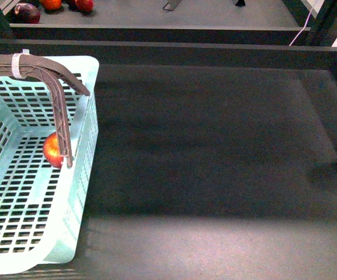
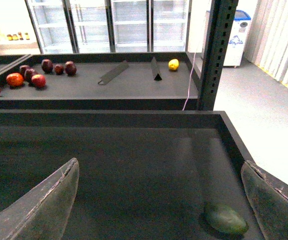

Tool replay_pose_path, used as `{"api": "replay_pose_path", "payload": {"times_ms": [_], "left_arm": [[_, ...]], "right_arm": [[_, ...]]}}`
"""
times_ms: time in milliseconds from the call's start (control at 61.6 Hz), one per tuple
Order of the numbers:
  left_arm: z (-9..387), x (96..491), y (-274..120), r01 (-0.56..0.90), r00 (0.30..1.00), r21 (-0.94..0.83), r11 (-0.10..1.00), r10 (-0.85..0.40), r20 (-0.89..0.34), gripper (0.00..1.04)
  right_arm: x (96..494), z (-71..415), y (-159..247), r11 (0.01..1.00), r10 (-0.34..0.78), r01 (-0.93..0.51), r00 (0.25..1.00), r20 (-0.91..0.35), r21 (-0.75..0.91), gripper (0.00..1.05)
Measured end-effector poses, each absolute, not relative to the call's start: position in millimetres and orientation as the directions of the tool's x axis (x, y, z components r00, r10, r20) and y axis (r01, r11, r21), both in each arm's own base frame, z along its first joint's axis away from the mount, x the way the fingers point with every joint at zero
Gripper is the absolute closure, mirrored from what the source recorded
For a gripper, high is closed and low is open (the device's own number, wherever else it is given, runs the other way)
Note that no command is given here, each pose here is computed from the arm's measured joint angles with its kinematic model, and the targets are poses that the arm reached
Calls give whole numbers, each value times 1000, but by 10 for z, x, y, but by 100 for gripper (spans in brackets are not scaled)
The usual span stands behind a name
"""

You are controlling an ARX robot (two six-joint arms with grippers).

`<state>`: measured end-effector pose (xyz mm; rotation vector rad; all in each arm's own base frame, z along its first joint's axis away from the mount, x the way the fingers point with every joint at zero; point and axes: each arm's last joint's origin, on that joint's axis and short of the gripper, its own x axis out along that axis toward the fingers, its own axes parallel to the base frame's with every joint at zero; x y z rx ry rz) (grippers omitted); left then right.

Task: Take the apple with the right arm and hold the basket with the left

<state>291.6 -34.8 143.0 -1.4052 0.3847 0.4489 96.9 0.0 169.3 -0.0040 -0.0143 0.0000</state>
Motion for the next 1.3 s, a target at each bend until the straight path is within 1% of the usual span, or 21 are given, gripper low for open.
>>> {"api": "replay_pose_path", "payload": {"times_ms": [49, 65, 97, 130, 179, 292, 471, 504, 520, 552, 634, 650, 682, 698, 747, 845, 991, 1088, 1137, 1235, 1299], "left_arm": [[1493, 2830, -370, -521, 854, -847, 109, 71, -516, 18], [1536, 2772, -383, -524, 851, -844, 112, 72, -519, 13], [1584, 2714, -394, -527, 850, -842, 115, 77, -522, 8], [1634, 2651, -403, -528, 849, -841, 117, 83, -521, 6], [1755, 2498, -427, -522, 853, -844, 124, 94, -513, 8], [2007, 2180, -486, -498, 867, -855, 143, 111, -486, 7], [2081, 2116, -498, -473, 881, -870, 140, 100, -463, 7], [2070, 2117, -499, -472, 882, -867, 159, 96, -462, 7], [2042, 2125, -499, -441, 897, -873, 207, 75, -435, 10], [1989, 2116, -481, -323, 943, -895, 307, 23, -333, 17], [1887, 2000, -410, -112, 988, -779, 617, -13, -152, 31], [1886, 1971, -391, -70, 993, -708, 703, -16, -115, 35], [1911, 1918, -352, -19, 999, -574, 819, -11, -48, 42], [1924, 1897, -334, -6, 1000, -504, 863, -9, -27, 46], [1939, 1845, -296, 5, 1000, -342, 940, -5, -1, 54], [1880, 1748, -235, 7, 1000, -141, 990, -7, -2, 72], [1807, 1614, -163, 7, 1000, -41, 999, -8, -10, 101], [1777, 1524, -118, 5, 1000, -22, 1000, -5, -8, 101], [1761, 1492, -72, 29, 1000, -18, 999, -29, -11, 101], [1736, 1436, -7, -3, 1000, -15, 1000, 3, -9, 101], [1687, 1401, -7, 3, 1000, -14, 1000, -3, 6, 101]], "right_arm": [[969, 1693, 1, 1000, 0, 0, 1000, 14, -4, 9], [969, 1693, 1, 1000, 0, 0, 1000, 14, -4, 9], [969, 1693, 0, 1000, 0, 0, 1000, 14, -4, 9], [969, 1693, 1, 1000, 0, 0, 1000, 14, -4, 9], [969, 1693, 1, 1000, 0, 0, 1000, 14, -4, 9], [969, 1693, 0, 1000, 0, 0, 1000, 14, -4, 9], [969, 1693, 0, 1000, 0, 0, 1000, 14, -4, 9], [969, 1693, 0, 1000, 0, 0, 1000, 14, -4, 9], [969, 1693, 0, 1000, 0, 0, 1000, 14, -4, 9], [969, 1693, 1, 1000, 1, -1, 1000, 14, -4, 9], [969, 1693, 1, 1000, 0, 0, 1000, 14, -4, 9], [969, 1693, 0, 1000, 0, 0, 1000, 14, -4, 9], [969, 1693, 1, 1000, 0, 0, 1000, 14, -4, 9], [969, 1693, 1, 1000, 1, -1, 1000, 14, -4, 9], [969, 1693, 1, 1000, 0, 0, 1000, 14, -4, 9], [969, 1693, 1, 1000, 1, -1, 1000, 14, -4, 9], [969, 1693, 1, 1000, 0, 0, 1000, 14, -4, 9], [969, 1693, 1, 1000, 0, 0, 1000, 14, -4, 9], [969, 1693, 1, 1000, 0, 0, 1000, 14, -4, 9], [969, 1693, 1, 1000, 0, 0, 1000, 14, -4, 9], [969, 1693, 1, 1000, 0, 0, 1000, 14, -4, 9]]}}
